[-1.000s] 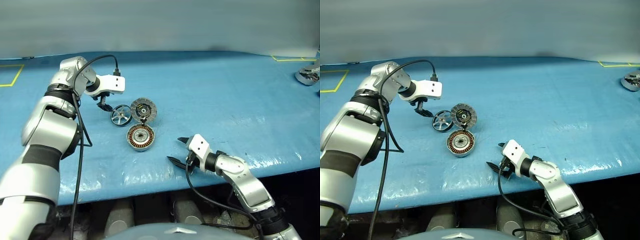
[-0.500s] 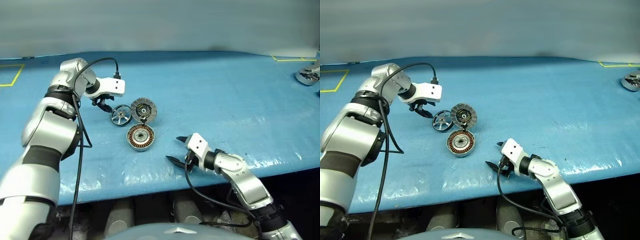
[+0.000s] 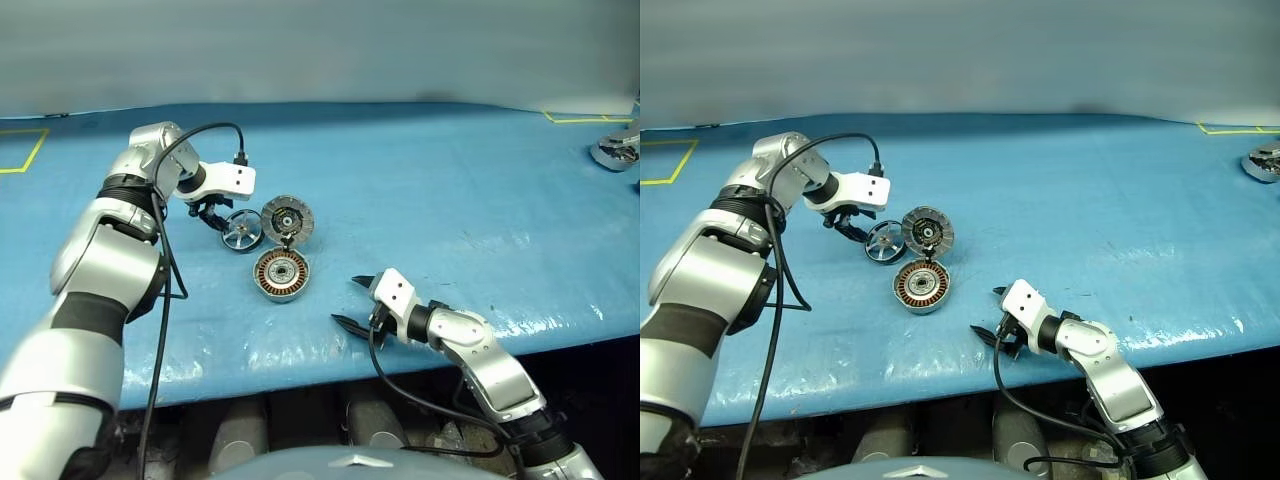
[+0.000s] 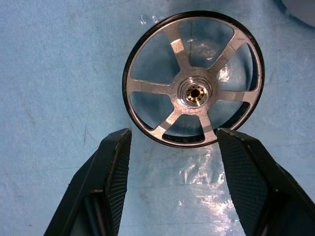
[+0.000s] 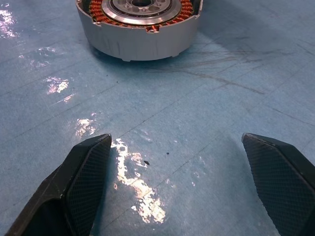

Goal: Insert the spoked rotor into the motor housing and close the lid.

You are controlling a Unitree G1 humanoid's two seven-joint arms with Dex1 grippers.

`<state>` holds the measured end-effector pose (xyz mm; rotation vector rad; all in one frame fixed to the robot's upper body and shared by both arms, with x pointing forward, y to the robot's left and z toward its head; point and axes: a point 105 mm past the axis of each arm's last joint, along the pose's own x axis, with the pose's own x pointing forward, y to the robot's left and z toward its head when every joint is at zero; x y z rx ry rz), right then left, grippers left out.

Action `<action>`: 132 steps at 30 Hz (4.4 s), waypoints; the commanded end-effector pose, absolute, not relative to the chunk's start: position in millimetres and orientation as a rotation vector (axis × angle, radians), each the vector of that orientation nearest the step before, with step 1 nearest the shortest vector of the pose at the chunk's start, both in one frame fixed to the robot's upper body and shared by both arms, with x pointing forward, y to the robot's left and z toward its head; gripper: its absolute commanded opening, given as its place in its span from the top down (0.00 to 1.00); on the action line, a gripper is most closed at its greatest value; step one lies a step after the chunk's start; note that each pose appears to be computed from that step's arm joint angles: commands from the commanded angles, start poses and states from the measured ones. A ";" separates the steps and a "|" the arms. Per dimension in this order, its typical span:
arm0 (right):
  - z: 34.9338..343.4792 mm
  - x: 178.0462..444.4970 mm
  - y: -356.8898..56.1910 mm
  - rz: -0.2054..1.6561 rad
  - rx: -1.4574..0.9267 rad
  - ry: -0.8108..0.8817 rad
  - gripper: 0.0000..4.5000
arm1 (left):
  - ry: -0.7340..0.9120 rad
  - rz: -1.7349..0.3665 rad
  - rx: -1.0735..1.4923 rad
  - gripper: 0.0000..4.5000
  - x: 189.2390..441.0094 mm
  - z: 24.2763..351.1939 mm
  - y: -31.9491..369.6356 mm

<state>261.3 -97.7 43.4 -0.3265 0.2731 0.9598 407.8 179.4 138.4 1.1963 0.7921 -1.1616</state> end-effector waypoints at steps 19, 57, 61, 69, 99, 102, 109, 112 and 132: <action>53.9 259.0 -98.0 0.938 -0.324 0.234 0.00 | 0.784 -1.201 1.264 0.35 406.9 118.8 165.7; 59.3 273.2 -114.5 0.804 -0.254 0.182 0.00 | 0.511 -1.103 0.965 0.66 379.5 84.9 218.0; 64.4 282.8 -118.2 0.788 -0.161 0.092 0.00 | 0.452 -1.091 0.853 0.66 362.6 84.0 232.3; 59.0 284.5 -108.8 0.891 -0.031 -0.006 0.00 | 0.370 -1.098 0.754 0.66 338.4 95.6 238.0; 51.9 284.1 -88.0 0.976 -0.045 -0.080 0.00 | 0.283 -1.448 0.716 0.66 342.9 120.6 147.4; 52.3 284.2 -89.1 0.968 -0.045 -0.082 0.00 | 0.294 -1.469 0.732 0.66 344.8 119.4 144.0; 51.9 284.4 -91.0 0.945 -0.043 -0.083 0.00 | 0.286 -1.494 0.748 0.66 349.0 118.4 135.1; 51.6 284.4 -92.2 0.939 -0.045 -0.083 0.00 | 0.290 -1.518 0.757 0.66 347.9 117.4 132.3; 47.4 285.4 -95.2 0.924 -0.065 -0.067 0.00 | 0.296 -1.611 0.838 0.66 343.4 129.3 130.9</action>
